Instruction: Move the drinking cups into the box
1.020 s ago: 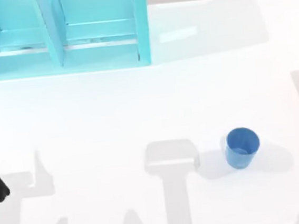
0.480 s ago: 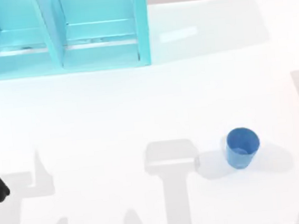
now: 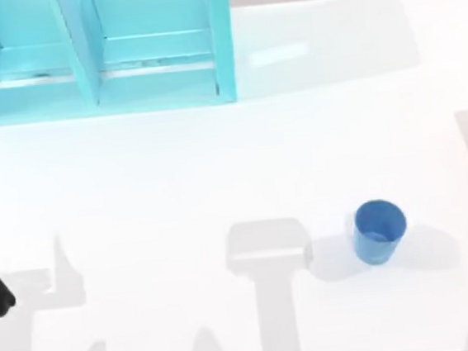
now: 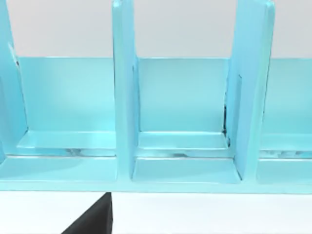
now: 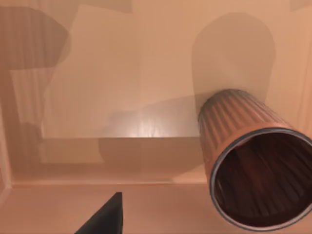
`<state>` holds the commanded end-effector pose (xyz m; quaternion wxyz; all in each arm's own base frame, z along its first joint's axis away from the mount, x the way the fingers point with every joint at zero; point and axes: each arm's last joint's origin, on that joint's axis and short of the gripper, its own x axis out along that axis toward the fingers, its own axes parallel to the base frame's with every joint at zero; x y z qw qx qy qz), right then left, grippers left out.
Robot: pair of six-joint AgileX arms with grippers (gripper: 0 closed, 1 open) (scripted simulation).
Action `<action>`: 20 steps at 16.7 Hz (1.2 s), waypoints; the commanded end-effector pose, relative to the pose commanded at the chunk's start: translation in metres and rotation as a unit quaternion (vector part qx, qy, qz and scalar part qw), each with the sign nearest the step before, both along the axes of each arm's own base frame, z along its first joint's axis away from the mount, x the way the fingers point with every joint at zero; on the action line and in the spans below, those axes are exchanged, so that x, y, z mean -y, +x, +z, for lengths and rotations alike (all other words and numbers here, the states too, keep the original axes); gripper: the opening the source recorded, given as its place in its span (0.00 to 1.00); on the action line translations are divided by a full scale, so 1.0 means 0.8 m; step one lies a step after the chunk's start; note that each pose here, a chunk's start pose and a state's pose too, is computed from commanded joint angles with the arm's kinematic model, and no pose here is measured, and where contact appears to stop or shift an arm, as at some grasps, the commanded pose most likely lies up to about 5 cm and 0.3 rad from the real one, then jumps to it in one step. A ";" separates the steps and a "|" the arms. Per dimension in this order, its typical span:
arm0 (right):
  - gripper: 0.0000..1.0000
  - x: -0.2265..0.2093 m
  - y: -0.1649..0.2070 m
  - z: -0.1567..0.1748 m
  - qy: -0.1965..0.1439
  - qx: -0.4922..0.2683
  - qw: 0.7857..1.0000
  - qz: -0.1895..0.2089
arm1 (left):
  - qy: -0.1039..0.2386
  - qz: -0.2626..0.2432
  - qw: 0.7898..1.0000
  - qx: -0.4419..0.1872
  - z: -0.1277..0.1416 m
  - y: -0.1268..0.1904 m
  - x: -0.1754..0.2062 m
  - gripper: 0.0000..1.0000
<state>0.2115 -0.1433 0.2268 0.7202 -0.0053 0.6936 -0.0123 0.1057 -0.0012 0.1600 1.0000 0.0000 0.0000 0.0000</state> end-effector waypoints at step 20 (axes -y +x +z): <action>1.00 0.000 0.000 0.125 0.000 0.000 1.000 0.000 | 0.000 0.000 1.000 0.000 0.000 0.000 0.000 1.00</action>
